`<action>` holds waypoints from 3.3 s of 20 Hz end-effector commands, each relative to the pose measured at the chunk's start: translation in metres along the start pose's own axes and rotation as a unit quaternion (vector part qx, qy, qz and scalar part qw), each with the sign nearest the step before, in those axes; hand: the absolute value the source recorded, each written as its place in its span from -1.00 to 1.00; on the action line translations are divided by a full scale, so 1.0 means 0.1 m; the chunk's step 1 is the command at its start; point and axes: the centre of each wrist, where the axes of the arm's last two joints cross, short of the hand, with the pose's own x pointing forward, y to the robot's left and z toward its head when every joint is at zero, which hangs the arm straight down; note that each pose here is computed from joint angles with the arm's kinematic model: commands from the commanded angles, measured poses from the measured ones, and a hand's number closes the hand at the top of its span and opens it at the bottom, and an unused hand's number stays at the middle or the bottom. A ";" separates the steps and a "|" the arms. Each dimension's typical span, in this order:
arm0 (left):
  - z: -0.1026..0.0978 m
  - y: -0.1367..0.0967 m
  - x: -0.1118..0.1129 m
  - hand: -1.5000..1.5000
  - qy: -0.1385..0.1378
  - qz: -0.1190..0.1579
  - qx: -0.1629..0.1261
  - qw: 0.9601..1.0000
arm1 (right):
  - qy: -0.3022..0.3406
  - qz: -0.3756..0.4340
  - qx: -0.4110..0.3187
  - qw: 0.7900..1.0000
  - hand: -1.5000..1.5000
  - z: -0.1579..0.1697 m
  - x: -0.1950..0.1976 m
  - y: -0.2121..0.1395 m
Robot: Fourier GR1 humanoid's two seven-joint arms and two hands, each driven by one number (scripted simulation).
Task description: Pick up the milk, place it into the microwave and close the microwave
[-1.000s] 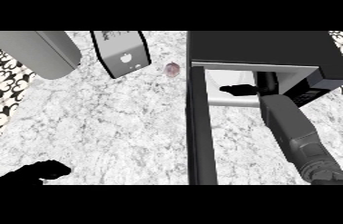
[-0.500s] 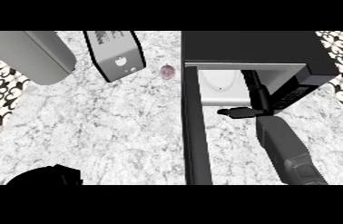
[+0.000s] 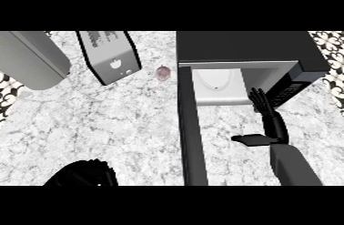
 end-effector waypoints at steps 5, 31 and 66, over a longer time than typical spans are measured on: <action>-0.45 -0.29 -0.22 1.00 0.012 -0.031 -0.047 0.998 | 0.009 -0.009 -0.033 0.999 -1.00 0.74 -0.01 -0.30; -1.09 -1.15 -1.69 1.00 0.031 -0.121 -0.061 0.990 | -0.101 -0.045 0.064 0.992 -1.00 1.38 1.24 -0.83; -2.09 -0.97 -1.14 -1.00 0.011 -0.054 0.207 0.977 | -0.223 0.187 0.137 0.947 1.00 0.46 2.87 -1.34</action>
